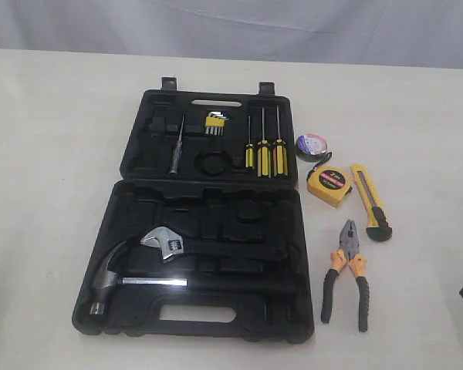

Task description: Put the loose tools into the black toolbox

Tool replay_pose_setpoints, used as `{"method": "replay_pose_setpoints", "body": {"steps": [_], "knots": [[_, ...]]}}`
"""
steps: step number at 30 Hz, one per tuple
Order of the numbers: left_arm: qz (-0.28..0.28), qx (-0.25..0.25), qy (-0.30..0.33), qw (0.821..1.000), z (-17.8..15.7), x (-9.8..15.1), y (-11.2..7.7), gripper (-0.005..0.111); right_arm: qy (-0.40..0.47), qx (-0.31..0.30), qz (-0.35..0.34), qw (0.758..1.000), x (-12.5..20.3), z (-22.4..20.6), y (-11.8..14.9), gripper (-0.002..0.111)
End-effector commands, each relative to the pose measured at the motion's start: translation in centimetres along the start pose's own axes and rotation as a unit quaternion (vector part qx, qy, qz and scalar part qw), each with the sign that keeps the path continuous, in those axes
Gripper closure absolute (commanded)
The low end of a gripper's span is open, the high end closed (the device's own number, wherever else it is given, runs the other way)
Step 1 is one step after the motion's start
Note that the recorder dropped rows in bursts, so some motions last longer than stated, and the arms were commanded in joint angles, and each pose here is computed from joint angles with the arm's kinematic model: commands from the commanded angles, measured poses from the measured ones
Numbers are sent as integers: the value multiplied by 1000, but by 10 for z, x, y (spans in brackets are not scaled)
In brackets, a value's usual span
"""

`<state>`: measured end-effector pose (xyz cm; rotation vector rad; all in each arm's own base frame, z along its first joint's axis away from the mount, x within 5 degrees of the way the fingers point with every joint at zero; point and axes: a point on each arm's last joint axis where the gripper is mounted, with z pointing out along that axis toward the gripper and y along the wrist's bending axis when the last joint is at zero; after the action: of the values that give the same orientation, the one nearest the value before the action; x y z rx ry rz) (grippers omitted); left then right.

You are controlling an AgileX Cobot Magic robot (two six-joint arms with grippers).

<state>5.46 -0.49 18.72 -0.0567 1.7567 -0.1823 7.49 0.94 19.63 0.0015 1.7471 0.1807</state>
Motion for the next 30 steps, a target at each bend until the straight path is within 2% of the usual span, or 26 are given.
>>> {"method": "replay_pose_setpoints", "body": {"steps": [1,20,24,30], "knots": [[2,2,0,1000,0,-1,0,107,0,-13,-7,1000,1,0,2,109],[2,2,0,1000,0,-1,0,107,-2,-12,-7,1000,1,0,2,109],[2,2,0,1000,0,-1,0,107,-48,-6,0,999,-8,-1,1,109],[2,2,0,1000,0,-1,0,107,-131,-10,128,983,-23,-4,-2,109]]}}
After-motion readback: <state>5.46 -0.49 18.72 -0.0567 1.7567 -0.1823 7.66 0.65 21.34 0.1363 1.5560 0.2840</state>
